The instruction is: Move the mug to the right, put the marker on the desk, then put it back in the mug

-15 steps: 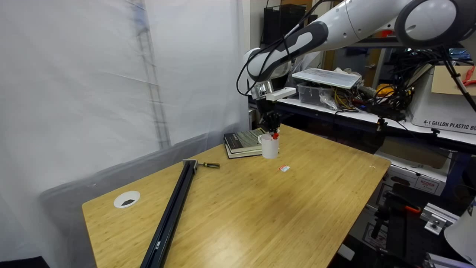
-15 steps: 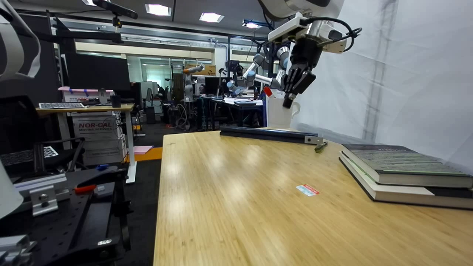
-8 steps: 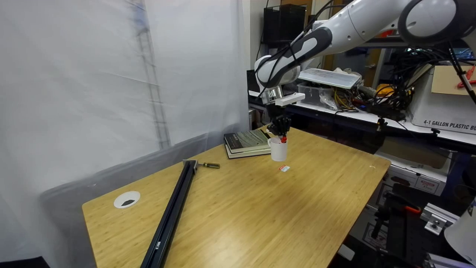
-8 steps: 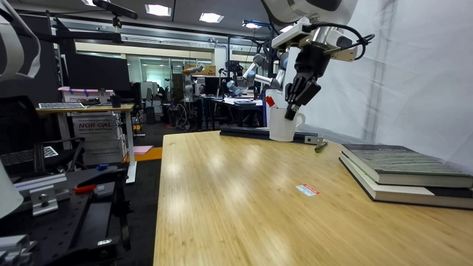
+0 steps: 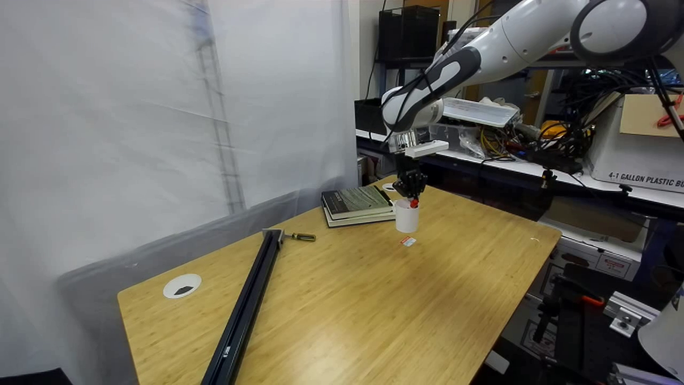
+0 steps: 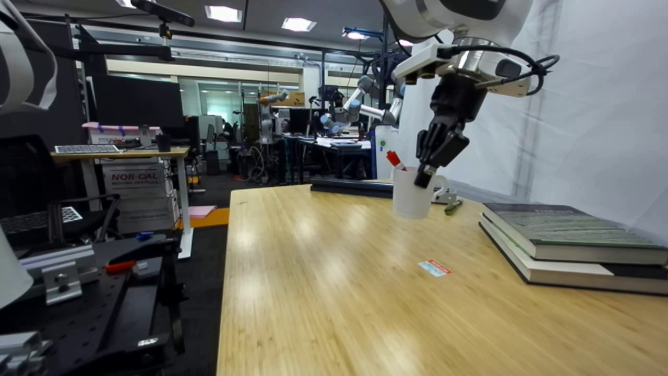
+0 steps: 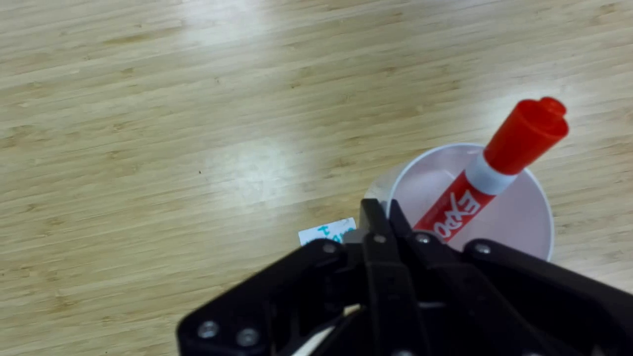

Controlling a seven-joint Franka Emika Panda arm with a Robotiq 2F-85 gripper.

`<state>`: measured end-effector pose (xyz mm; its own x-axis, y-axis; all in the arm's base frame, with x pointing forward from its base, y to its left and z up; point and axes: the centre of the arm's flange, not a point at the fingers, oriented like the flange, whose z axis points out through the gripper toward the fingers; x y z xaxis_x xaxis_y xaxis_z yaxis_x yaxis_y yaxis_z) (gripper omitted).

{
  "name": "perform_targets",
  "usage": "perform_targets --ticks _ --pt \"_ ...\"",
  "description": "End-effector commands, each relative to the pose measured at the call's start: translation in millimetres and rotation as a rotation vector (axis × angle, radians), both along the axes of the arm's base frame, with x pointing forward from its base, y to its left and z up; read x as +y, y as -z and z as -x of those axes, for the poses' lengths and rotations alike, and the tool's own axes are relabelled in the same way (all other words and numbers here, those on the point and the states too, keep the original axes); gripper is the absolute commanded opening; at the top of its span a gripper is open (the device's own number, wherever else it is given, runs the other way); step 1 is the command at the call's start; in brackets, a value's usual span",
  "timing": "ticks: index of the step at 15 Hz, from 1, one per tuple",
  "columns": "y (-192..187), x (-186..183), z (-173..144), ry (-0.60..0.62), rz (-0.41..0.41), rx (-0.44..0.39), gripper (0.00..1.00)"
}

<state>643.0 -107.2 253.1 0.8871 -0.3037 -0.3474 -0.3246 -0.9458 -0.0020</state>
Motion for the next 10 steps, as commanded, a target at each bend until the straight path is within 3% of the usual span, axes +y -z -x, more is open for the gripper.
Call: perform_targets --ticks 1,10 --pt "-0.1 -12.0 12.5 0.038 -0.027 -0.029 0.01" --pt "23.2 -53.1 36.9 0.147 -0.055 -0.035 0.01"
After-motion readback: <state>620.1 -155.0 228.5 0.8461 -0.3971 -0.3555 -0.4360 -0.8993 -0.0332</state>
